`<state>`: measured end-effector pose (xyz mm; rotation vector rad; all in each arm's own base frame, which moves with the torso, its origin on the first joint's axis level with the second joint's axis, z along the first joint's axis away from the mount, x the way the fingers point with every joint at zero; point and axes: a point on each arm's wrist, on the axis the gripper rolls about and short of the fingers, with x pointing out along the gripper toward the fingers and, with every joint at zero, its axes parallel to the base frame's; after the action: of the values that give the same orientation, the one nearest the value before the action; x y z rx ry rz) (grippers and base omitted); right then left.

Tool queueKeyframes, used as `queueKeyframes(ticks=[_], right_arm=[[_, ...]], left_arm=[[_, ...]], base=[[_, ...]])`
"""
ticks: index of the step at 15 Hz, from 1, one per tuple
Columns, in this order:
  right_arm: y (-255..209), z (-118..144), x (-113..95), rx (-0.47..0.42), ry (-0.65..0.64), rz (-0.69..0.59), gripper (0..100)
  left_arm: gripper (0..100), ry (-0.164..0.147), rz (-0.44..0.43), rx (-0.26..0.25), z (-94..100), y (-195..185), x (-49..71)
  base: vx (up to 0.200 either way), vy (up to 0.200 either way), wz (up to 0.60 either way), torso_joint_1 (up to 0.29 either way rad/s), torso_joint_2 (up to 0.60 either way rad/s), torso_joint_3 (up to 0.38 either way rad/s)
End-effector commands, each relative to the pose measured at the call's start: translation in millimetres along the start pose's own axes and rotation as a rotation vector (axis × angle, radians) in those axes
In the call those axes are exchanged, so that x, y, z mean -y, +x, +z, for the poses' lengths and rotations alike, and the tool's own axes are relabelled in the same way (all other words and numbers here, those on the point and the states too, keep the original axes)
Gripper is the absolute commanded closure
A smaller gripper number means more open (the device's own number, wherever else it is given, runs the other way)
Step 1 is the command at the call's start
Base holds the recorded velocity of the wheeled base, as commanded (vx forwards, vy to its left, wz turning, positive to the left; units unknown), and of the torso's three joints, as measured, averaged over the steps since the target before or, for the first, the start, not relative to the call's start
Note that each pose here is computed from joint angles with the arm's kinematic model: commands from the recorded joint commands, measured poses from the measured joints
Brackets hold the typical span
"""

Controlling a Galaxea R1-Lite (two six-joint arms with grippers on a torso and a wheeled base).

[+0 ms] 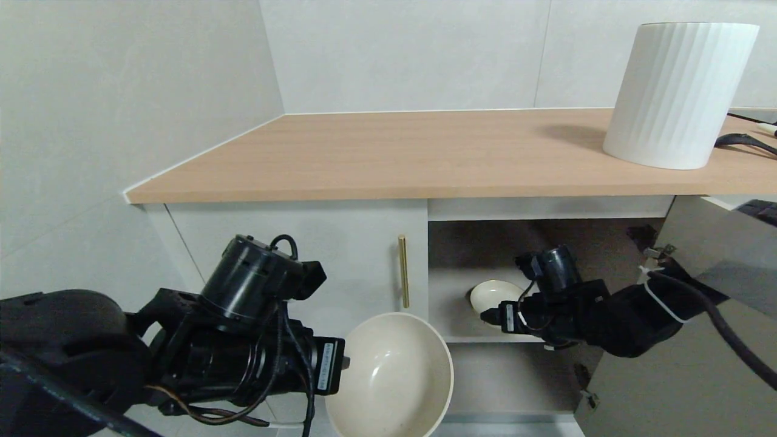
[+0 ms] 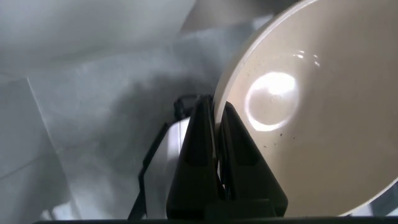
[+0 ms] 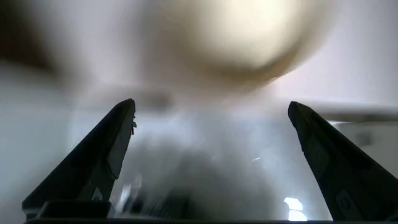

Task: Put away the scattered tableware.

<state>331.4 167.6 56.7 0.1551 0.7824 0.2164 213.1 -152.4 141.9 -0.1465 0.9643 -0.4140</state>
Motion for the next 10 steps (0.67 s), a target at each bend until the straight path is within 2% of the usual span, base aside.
queueKeyframes(ticks=[1, 5, 7, 8, 10], right_arm=[[-71.5, 3.8, -34.6, 0.025, -0.072, 0.127, 0], [-135.2, 6.5, -51.8, -0.006, -0.119, 0.271, 0], [-154.5, -0.6, -63.2, -0.021, -0.157, 0.325, 0], [-162.4, -8.8, -73.0, -0.040, -0.190, 0.358, 0], [-165.5, -17.3, -81.3, -0.066, -0.222, 0.371, 0]], left_arm=[[100, 0.021, 0.018, -0.066, -7.3, 19.8, 5.0], [100, 0.023, 0.036, -0.113, -11.1, 35.0, 4.1], [100, 0.034, 0.044, -0.139, -15.1, 41.9, 6.3], [100, 0.043, 0.049, -0.168, -18.4, 43.9, 8.9], [100, 0.020, 0.059, -0.172, -16.3, 43.6, 13.2]], base=[[0.000, 0.000, 0.00, 0.000, 0.00, 0.000], [0.000, 0.000, 0.00, 0.000, 0.00, 0.000], [0.000, 0.000, 0.00, 0.000, 0.00, 0.000], [0.000, 0.000, 0.00, 0.000, 0.00, 0.000], [0.000, 0.000, 0.00, 0.000, 0.00, 0.000]])
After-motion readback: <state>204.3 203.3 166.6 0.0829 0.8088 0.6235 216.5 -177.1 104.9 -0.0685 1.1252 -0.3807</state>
